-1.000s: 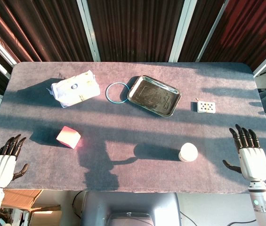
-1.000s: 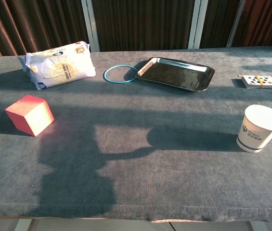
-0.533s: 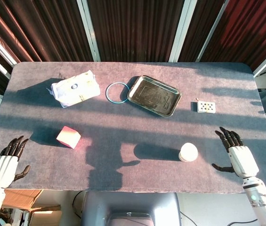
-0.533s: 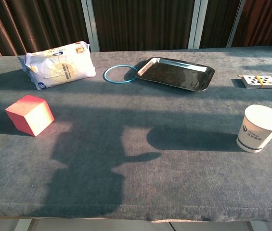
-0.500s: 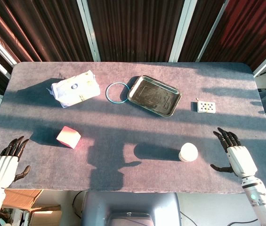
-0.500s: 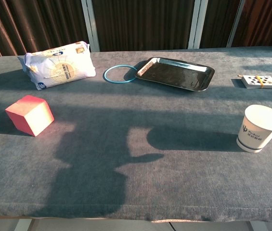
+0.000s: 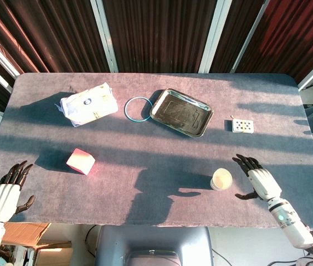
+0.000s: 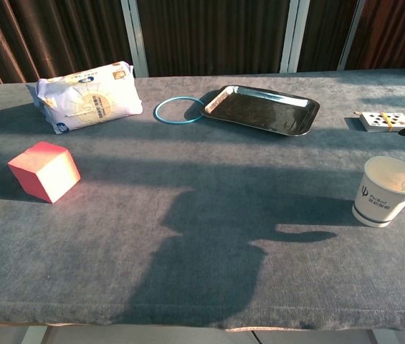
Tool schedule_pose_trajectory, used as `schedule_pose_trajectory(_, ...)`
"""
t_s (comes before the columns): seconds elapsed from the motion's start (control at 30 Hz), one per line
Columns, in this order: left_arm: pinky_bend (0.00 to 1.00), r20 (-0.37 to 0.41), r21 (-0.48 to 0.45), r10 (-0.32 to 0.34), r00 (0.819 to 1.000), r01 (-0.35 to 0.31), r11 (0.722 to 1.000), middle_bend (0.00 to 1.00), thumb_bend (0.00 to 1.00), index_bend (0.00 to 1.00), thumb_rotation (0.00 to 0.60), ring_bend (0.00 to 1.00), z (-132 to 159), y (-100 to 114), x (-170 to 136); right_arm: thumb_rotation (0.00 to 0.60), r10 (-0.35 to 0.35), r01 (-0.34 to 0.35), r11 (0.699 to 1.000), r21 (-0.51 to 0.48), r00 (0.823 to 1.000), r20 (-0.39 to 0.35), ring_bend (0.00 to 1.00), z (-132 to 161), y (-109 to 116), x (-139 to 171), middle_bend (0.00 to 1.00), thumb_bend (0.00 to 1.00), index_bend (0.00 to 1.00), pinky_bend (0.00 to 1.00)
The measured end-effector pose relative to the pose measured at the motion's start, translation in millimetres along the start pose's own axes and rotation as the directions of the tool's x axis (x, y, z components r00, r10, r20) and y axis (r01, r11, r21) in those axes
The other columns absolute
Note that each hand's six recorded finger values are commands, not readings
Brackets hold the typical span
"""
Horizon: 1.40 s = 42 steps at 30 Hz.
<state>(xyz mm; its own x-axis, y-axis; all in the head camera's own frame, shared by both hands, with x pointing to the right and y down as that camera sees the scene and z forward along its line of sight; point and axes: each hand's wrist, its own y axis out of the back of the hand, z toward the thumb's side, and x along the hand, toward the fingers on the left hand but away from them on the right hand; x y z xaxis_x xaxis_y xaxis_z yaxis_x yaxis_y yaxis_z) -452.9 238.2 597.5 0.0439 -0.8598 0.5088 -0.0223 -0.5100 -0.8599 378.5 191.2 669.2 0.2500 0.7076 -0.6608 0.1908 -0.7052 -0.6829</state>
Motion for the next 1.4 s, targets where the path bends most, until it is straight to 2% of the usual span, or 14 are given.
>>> schedule_pose_trajectory(0.5,0.23,-0.001,-0.013,0.000,1.000,0.000,1.000,0.00,0.29,0.00,0.600,0.00,-1.4,2.0,-1.2,0.600,0.019,-0.027,0.994,-0.109,0.997,-0.069,0.32,17.6,-26.0,-41.0,0.30,0.11,0.40,0.35)
schedule_pose_trajectory(0.7,0.23,0.000,-0.019,0.000,1.000,0.000,1.000,0.00,0.29,0.00,0.600,0.00,-1.9,2.9,-1.8,0.600,-0.022,0.007,0.989,-0.145,0.994,-0.104,0.46,24.2,-29.6,-48.6,0.42,0.12,0.56,0.49)
schedule_pose_trajectory(0.83,0.23,0.000,-0.021,-0.001,1.000,0.001,1.000,0.00,0.29,0.00,0.600,0.00,-2.0,2.8,-1.7,0.600,-0.069,0.051,0.986,-0.158,0.991,-0.116,0.55,25.6,-27.8,-51.1,0.51,0.16,0.67,0.58)
schedule_pose_trajectory(1.0,0.23,0.000,-0.019,-0.007,1.000,0.007,1.000,0.00,0.30,0.00,0.600,0.00,-2.1,1.9,-1.4,0.600,-0.146,0.126,0.980,-0.155,0.981,-0.126,0.57,26.7,-16.9,-51.1,0.53,0.17,0.71,0.60)
schedule_pose_trajectory(1.1,0.23,0.000,-0.018,-0.012,1.000,0.012,1.000,0.00,0.29,0.00,0.600,0.00,-1.7,1.0,-1.1,0.600,-0.183,0.170,0.980,-0.102,0.974,-0.135,0.57,27.9,-8.2,-50.9,0.53,0.17,0.71,0.60)
schedule_pose_trajectory(1.2,0.23,0.001,-0.016,-0.018,1.000,0.018,1.000,0.00,0.29,0.00,0.600,0.00,-1.0,-0.1,-0.5,0.600,-0.210,0.212,0.977,0.004,0.967,-0.147,0.57,29.7,1.0,-51.3,0.53,0.17,0.70,0.60)
schedule_pose_trajectory(1.27,0.23,0.001,-0.015,-0.022,1.000,0.022,1.000,0.00,0.29,0.00,0.600,0.00,-0.6,-0.6,-0.4,0.600,-0.221,0.240,0.965,0.111,0.963,-0.156,0.57,31.8,7.4,-51.8,0.53,0.17,0.70,0.60)
schedule_pose_trajectory(1.3,0.23,0.002,-0.015,-0.023,1.000,0.023,1.000,0.00,0.29,0.00,0.600,0.00,-0.4,-0.8,-0.3,0.600,-0.224,0.250,0.954,0.163,0.961,-0.159,0.57,33.1,9.9,-52.1,0.53,0.17,0.70,0.60)
schedule_pose_trajectory(1.4,0.23,0.002,-0.013,-0.029,1.000,0.029,0.999,0.00,0.29,0.00,0.600,0.00,0.0,-1.6,-0.1,0.600,-0.226,0.275,0.894,0.353,0.959,-0.172,0.56,39.0,17.4,-53.8,0.53,0.18,0.69,0.60)
